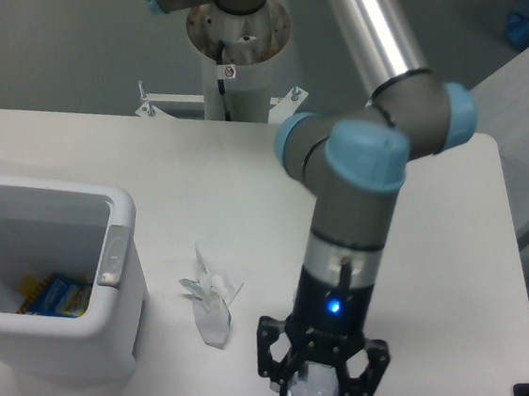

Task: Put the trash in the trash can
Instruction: 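Lift the bottle and carry it over the white trash bin, then lower the bottle into the bin and open the gripper, then raise the empty gripper out of the bin toward the plastic bag, then lower the open gripper onto the crumpled clear plastic bag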

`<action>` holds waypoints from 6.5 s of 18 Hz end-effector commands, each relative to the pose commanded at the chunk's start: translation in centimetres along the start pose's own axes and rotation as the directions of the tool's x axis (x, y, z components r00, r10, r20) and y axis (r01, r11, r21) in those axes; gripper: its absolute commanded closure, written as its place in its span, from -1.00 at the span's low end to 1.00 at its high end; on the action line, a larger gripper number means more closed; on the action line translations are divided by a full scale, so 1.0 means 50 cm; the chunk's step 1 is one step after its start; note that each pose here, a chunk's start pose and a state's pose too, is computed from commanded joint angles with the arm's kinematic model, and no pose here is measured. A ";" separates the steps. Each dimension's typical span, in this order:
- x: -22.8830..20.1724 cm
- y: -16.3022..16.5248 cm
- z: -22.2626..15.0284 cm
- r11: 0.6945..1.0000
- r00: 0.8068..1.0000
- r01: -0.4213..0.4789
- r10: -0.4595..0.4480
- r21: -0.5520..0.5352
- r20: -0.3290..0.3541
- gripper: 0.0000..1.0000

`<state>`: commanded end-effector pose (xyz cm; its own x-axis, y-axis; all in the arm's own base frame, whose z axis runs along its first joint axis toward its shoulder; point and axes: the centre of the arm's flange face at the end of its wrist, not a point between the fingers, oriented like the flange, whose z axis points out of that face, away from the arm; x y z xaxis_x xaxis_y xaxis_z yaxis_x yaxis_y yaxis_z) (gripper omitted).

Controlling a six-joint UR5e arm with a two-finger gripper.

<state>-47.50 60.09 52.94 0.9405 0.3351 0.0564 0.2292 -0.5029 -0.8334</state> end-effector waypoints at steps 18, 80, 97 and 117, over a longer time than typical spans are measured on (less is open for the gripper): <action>0.450 -0.096 -0.174 0.997 0.971 0.047 -0.030 0.066 -0.238 -0.19; 0.315 0.154 -0.156 0.972 0.973 0.176 -0.195 -0.153 -0.121 -1.00; 0.214 0.577 -0.095 0.819 0.998 0.021 -0.050 -0.574 -0.034 -1.00; 0.273 0.687 0.076 0.708 0.996 -0.032 -0.037 -0.705 -0.082 -0.50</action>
<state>-27.75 50.40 22.97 0.9488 0.2867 0.1324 0.3091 -0.9288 -0.2043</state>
